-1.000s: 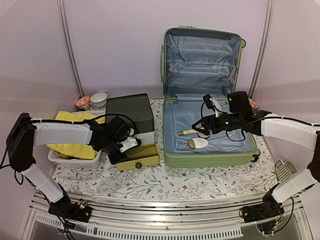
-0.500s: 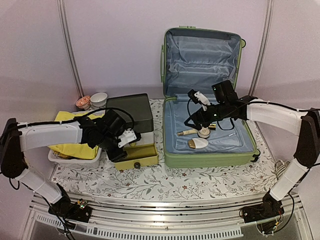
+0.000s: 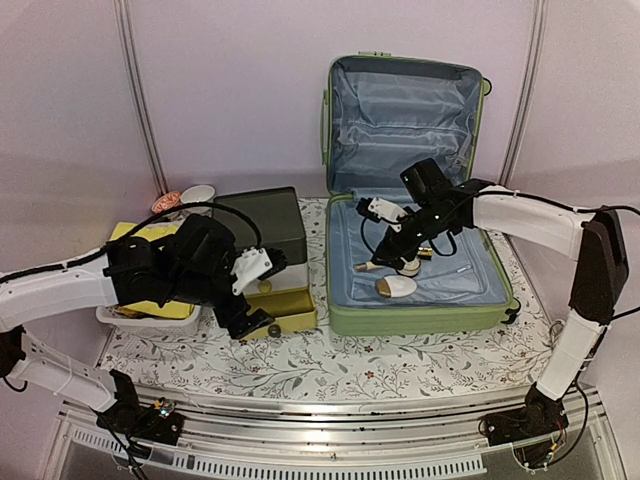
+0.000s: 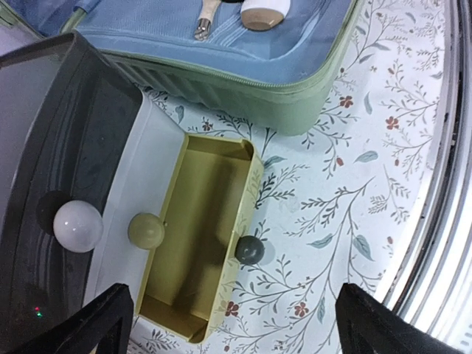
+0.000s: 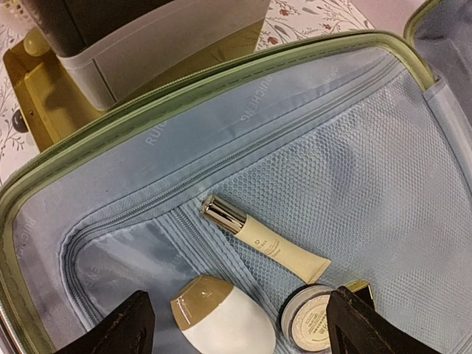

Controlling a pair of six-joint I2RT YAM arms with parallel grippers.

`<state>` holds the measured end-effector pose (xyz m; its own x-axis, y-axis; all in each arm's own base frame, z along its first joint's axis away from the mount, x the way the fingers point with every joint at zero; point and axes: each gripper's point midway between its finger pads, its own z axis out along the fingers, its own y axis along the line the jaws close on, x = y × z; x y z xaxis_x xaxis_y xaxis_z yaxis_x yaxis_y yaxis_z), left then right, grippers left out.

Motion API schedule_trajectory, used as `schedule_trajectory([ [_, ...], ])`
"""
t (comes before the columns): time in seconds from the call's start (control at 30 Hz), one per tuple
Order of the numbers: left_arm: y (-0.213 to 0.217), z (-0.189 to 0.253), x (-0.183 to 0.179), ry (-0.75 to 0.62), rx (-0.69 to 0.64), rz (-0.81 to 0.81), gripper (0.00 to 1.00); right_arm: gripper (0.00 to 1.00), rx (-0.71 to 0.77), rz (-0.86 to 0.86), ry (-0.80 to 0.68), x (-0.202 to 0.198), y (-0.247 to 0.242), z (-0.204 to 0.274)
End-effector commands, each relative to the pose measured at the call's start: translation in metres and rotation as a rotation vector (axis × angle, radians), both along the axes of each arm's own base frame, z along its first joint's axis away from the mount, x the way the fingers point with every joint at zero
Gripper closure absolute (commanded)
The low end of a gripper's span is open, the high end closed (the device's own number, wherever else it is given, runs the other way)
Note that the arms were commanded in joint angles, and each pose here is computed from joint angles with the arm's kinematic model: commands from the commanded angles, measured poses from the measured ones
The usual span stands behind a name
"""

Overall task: Open, take out, and arrange the luggage
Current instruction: Open the drawer of the storage box.

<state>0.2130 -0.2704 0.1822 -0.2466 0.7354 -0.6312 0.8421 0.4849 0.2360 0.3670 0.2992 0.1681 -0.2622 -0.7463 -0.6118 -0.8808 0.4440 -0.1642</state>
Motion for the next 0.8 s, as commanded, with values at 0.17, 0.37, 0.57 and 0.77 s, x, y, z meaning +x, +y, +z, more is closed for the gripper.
schedule_trajectory([
  [0.17,-0.016,0.018,-0.037,0.029,-0.097,-0.051,0.02,0.17,0.129,-0.378,0.206,0.0,-0.019,-0.008],
  [0.37,-0.025,0.053,-0.034,-0.055,-0.219,-0.001,0.02,0.06,0.208,-0.652,0.176,0.005,-0.069,0.008],
  [0.57,-0.017,0.1,-0.031,-0.121,-0.451,0.074,0.02,0.01,0.213,-0.865,0.188,0.002,-0.105,0.015],
  [0.77,0.021,0.125,-0.021,-0.139,-0.625,0.292,0.02,0.01,0.117,-0.946,0.271,0.001,-0.114,-0.02],
])
